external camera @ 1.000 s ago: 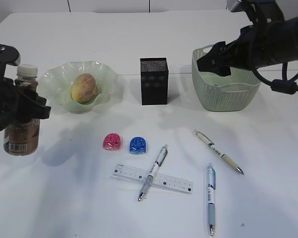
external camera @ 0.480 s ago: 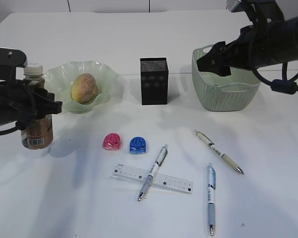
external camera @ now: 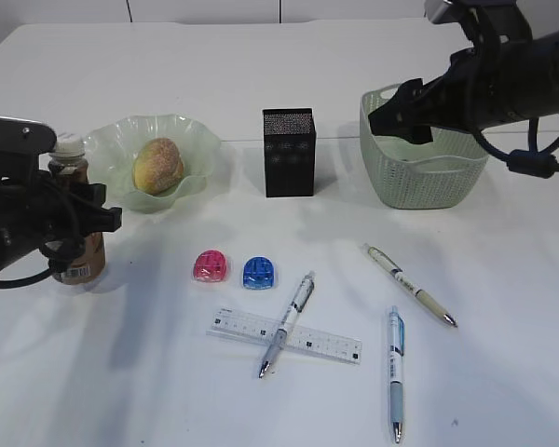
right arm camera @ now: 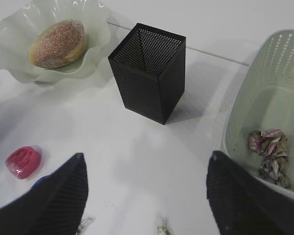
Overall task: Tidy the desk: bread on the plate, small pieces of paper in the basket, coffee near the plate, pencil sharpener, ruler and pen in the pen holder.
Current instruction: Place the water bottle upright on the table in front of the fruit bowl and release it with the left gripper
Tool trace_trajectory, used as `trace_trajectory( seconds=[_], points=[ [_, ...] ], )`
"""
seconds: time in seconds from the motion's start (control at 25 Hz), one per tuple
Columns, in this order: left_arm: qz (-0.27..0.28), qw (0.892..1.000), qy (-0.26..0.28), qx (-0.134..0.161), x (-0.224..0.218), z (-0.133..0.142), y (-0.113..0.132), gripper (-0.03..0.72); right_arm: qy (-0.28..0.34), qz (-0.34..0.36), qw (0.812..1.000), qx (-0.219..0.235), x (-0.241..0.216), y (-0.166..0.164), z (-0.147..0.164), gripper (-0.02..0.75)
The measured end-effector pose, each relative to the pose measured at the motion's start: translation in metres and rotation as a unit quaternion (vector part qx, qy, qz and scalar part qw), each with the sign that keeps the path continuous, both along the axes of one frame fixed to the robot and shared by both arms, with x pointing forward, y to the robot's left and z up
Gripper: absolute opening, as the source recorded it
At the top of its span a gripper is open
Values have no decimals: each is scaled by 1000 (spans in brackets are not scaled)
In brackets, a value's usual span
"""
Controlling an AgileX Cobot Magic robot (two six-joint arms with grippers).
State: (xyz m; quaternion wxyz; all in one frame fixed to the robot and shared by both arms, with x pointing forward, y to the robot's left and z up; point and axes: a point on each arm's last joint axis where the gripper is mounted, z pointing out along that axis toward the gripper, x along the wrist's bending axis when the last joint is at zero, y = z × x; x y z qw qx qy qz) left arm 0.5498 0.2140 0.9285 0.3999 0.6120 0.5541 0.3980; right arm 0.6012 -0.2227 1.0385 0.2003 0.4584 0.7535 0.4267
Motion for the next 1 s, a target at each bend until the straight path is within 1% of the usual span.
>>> trace_trajectory(
  seconds=[0.08, 0.28, 0.56, 1.0],
  points=[
    [4, 1000, -17, 3, 2, -2, 0, 307, 1, 0, 1000, 0, 0, 0, -1, 585],
    [14, 999, -45, -5, 6, -8, 1, 307, 5, 0, 1000, -1, 1, 0, -4, 585],
    [21, 998, -61, -17, 10, -25, 0, 307, 5, 0, 1000, -1, 1, 0, -4, 585],
    [28, 995, -90, -12, 12, -34, 2, 307, 4, 1, 1000, -2, 1, 0, -4, 585]
  ],
)
